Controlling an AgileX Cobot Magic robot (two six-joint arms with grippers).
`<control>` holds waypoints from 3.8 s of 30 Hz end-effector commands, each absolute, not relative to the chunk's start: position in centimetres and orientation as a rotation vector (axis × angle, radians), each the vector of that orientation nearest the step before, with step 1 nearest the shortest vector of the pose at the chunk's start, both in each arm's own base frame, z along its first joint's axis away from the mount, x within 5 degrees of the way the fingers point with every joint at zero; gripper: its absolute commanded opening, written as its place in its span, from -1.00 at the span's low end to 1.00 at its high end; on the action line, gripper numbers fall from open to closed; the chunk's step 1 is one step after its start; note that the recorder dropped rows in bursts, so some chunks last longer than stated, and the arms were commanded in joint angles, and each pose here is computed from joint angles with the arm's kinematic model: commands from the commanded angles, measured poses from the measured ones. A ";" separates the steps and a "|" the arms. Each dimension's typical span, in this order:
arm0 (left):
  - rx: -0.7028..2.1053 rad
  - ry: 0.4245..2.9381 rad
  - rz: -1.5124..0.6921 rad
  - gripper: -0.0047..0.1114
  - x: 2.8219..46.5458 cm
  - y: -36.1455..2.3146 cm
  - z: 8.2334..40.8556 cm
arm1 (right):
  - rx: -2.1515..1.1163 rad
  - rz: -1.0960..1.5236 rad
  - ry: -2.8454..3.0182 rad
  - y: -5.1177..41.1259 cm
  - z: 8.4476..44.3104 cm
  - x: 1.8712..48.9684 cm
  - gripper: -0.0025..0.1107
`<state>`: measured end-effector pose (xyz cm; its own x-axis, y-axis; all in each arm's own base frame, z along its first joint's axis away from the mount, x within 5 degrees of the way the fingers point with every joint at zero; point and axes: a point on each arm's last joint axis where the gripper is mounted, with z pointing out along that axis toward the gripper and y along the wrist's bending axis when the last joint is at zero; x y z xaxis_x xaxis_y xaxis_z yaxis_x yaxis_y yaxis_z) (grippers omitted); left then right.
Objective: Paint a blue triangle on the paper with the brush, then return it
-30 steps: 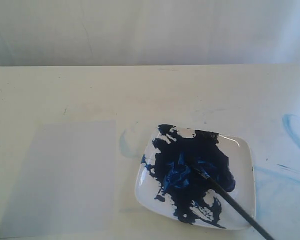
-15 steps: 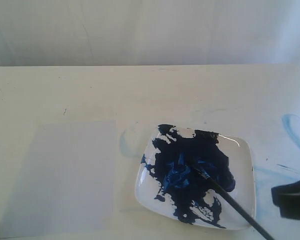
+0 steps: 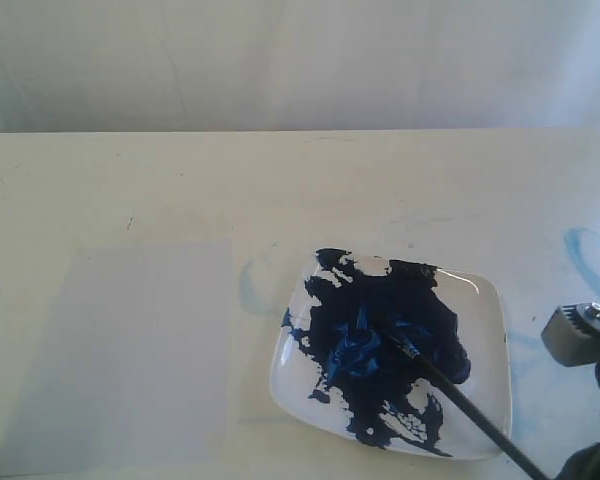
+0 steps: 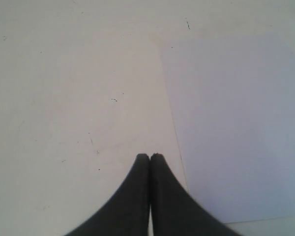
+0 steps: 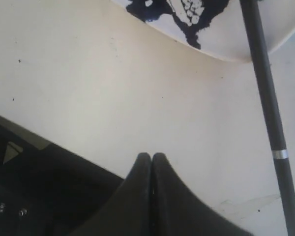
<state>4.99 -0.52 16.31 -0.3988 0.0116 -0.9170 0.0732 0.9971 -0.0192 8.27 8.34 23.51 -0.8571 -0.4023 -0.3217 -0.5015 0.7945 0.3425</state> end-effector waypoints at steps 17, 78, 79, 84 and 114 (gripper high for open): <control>0.063 1.980 -0.073 -0.92 5.0 -0.6 16.2 | -0.600 -0.063 3.042 10.3 15.8 13.3 -0.96; 0.063 1.980 -0.073 -0.92 5.0 -0.6 16.2 | -0.369 -0.315 2.788 10.5 16.1 17.7 -0.96; 0.063 1.980 -0.073 -0.92 5.0 -0.6 16.2 | -0.369 -0.299 2.807 10.6 16.0 17.5 -0.96; 0.063 1.980 -0.073 -0.92 5.0 -0.6 16.2 | -0.387 -0.272 2.793 10.7 15.9 17.6 -0.96; 0.063 1.980 -0.073 -0.92 5.0 -0.6 16.2 | 0.066 -0.142 2.632 8.2 17.0 21.8 -0.96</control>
